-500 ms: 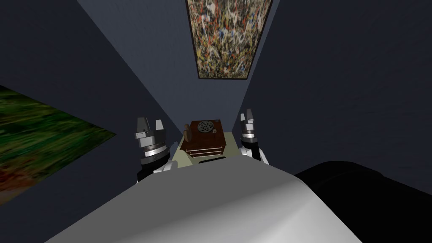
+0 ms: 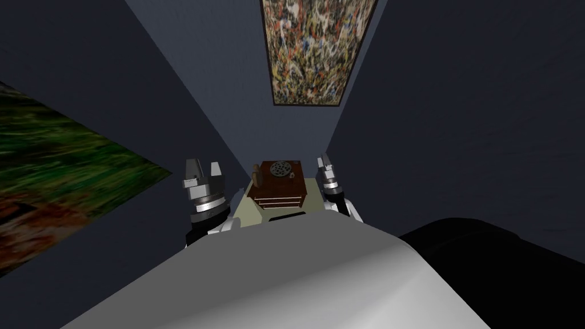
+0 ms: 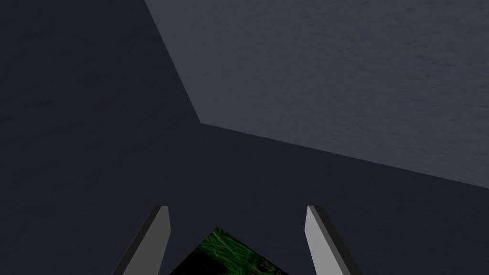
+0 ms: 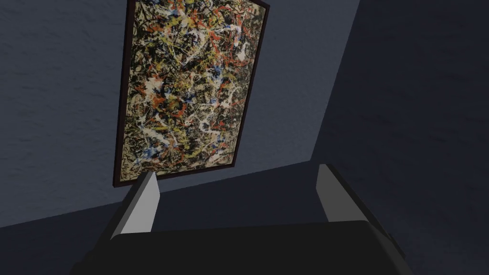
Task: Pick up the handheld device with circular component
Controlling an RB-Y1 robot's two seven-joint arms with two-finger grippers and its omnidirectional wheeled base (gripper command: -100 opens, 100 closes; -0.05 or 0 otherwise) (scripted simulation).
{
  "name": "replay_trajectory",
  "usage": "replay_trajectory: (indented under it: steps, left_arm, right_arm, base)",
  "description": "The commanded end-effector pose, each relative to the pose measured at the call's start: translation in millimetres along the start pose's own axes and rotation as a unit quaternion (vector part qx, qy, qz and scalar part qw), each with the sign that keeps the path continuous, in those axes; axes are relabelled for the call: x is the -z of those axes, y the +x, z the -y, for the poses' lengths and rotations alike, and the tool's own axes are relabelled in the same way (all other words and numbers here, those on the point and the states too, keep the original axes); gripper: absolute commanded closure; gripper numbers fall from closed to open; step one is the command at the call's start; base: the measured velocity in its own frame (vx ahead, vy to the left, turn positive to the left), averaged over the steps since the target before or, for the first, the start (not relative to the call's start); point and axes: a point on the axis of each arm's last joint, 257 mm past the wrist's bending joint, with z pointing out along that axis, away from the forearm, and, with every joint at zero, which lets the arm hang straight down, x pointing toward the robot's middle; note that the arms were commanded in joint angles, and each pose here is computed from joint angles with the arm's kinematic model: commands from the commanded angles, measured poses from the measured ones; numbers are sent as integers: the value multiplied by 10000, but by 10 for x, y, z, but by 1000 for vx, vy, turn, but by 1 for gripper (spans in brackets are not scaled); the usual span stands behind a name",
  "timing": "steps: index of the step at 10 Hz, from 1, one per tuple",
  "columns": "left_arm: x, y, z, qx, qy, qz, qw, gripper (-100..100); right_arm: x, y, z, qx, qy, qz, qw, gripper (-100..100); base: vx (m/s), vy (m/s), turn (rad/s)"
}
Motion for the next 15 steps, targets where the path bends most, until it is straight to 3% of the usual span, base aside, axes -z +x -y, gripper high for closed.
replay_trajectory:
  steps: [1,4,5,7,8,10,11,12,14,15]
  left_arm:
    - [0,0,0,0,0,0,10000,0]
    - [0,0,0,0,0,0,10000,0]
    - [0,0,0,0,0,0,10000,0]
    - [0,0,0,0,0,0,10000,0]
    - [0,0,0,0,0,0,10000,0]
    - [0,0,0,0,0,0,10000,0]
    - [0,0,0,-1,-1,0,10000,0]
    - [1,0,0,-1,-1,0,10000,0]
    - [1,-1,-1,-1,-1,0,10000,0]
    - [1,-1,-1,-2,-2,0,10000,0]
  right_arm:
    - [94,239,114,-69,138,-374,9992,-100]
    - [352,692,475,-187,535,-1179,9914,-100]
    - [356,705,475,-148,532,-1206,9912,-100]
    - [632,1005,779,-201,887,-1806,9794,-100]
    - [636,1016,780,-167,882,-1831,9790,-100]
    - [935,1278,1032,-175,1187,-2419,9628,-100]
    - [1007,1292,1112,-151,1284,-2483,9600,-100]
    - [1190,1399,1247,-154,1456,-2785,9492,-100]
    - [1225,1408,1283,-128,1498,-2815,9477,-100]
    - [1426,1504,1413,-95,1663,-3137,9348,-100]
  base:
    - [-101,-10,201]
    - [-87,-29,254]
    - [-49,-25,88]
    - [-60,-11,304]
    - [-42,-19,106]
    - [-34,-6,297]
    - [-28,-9,223]
    - [-16,-7,311]
    - [-5,-7,65]
    - [-2,1,274]
